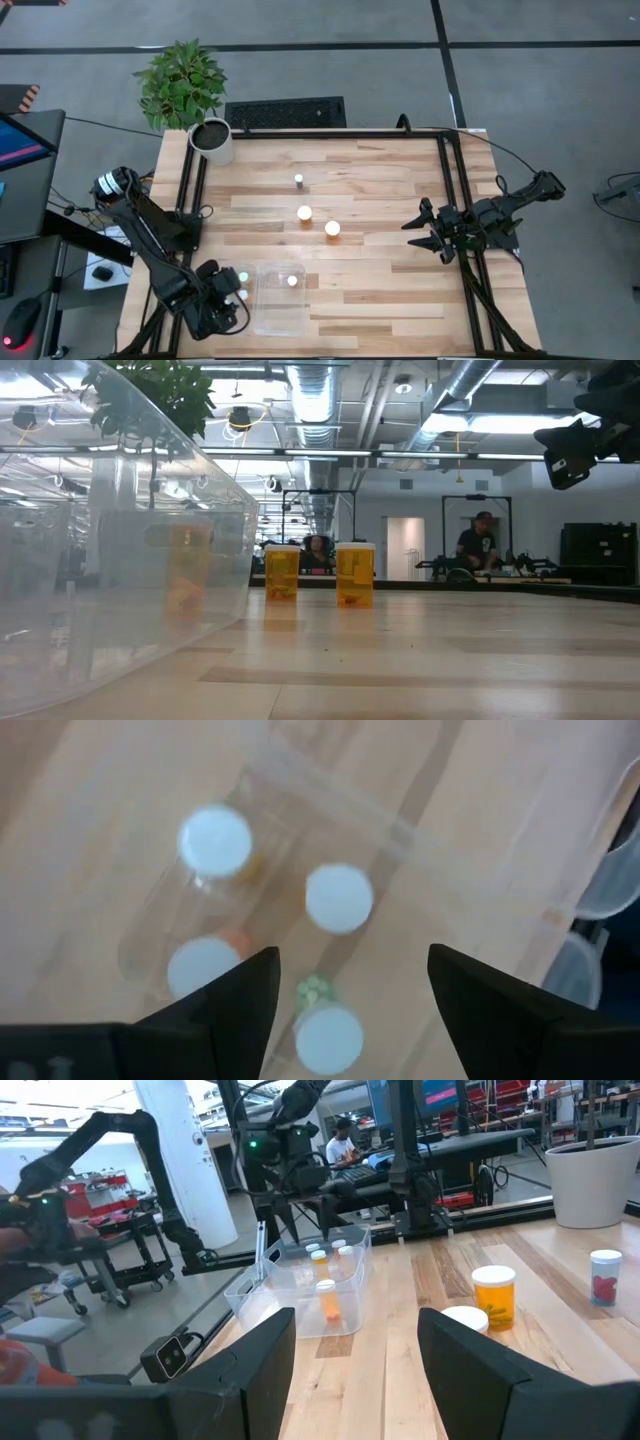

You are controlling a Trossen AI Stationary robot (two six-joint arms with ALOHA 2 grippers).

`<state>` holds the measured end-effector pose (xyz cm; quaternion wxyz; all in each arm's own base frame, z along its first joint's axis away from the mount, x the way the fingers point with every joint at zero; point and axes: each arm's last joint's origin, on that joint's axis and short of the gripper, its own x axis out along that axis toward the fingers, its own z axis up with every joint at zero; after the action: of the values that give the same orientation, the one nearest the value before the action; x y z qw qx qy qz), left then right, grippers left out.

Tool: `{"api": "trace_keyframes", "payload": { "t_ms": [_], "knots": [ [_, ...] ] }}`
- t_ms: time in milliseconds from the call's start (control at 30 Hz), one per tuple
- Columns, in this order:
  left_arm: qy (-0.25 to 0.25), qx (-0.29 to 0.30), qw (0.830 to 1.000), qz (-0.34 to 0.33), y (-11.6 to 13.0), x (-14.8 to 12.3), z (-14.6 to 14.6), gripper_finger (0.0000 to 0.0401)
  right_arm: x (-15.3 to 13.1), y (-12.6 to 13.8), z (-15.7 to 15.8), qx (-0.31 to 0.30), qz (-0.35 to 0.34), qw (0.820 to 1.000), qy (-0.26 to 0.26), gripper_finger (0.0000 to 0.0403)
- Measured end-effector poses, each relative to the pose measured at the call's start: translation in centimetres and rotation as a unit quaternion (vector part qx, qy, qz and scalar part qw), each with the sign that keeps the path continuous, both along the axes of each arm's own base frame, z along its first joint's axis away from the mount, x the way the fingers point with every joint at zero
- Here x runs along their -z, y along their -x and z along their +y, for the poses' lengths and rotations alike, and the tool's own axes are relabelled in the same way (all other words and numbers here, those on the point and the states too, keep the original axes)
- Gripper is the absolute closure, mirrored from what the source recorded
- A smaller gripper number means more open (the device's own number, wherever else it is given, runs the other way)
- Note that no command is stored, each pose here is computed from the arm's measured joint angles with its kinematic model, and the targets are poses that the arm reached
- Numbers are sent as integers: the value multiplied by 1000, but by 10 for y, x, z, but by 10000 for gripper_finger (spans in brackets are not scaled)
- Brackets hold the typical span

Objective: Pick and place medicine bottles into bin by pill shape (circle, oval)
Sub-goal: Put the left large orange capsule bottle into the right transparent bin

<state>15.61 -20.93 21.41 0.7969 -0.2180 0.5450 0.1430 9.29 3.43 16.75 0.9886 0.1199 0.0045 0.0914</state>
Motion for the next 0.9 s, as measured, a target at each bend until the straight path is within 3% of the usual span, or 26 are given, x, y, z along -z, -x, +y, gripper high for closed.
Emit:
{"api": "trace_keyframes", "payload": {
  "t_ms": [167, 267, 400, 533, 733, 900],
  "knots": [
    [-36, 15, 999, -35, -10, -17, 3, 153, 0, 0, 0, 0, 0, 1000, 0, 177],
    [-107, 20, 991, -84, -21, -31, 11, 153, 0, 0, 0, 0, 0, 1000, 0, 177],
    [-241, 24, 958, -157, -41, -51, 29, 153, 0, 0, 0, 0, 0, 1000, 0, 177],
    [-337, 37, 927, -162, -67, -62, 53, 153, 0, 0, 0, 0, 0, 1000, 0, 177],
    [-341, 86, 931, -101, -108, -60, 103, 131, 0, 0, 0, 0, 0, 1000, 0, 177],
    [-350, 107, 924, -108, -134, -66, 141, 93, 0, 0, 0, 0, 0, 1000, 0, 177]
  ]
}}
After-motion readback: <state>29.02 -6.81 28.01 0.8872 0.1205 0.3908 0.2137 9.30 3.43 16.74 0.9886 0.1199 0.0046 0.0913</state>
